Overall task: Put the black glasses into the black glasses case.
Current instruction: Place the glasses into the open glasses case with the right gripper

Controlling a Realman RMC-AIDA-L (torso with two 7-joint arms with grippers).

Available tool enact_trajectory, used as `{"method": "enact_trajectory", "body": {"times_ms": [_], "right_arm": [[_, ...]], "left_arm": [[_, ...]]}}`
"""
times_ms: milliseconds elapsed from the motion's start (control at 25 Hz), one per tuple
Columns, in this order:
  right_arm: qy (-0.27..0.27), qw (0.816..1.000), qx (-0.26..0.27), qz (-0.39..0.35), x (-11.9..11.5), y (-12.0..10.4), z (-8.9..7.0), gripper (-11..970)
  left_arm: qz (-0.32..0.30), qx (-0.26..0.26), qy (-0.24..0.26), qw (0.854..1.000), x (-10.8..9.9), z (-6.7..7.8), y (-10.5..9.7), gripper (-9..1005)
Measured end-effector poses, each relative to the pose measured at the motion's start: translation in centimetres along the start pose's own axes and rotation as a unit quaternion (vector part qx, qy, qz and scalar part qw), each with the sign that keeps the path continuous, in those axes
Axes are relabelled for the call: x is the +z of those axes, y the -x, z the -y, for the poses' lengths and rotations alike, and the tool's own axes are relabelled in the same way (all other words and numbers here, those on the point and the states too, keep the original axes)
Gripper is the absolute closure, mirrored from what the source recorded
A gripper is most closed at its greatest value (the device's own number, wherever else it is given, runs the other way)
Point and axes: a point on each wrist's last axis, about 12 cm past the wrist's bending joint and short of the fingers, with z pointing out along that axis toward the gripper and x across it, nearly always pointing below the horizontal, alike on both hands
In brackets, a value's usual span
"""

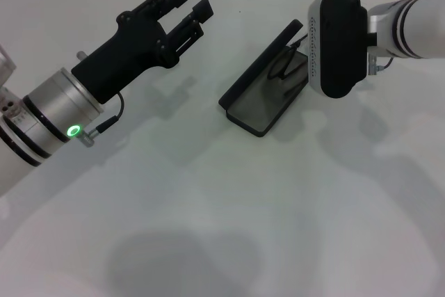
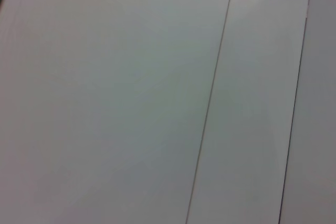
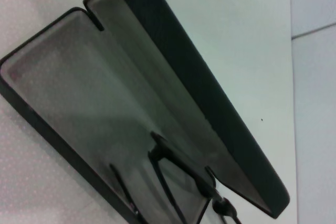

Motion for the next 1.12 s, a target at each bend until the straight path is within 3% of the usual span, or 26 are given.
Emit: {"method": "enact_trajectory", "body": {"times_ms": [1120], "right_arm": [[-0.006, 0.998, -0.056, 0.022, 3.0, 1.7, -0.6, 714]], "left_arm": [[0.002, -0.001, -0.005, 1.0, 0.5, 0.2, 0.0, 435]]}}
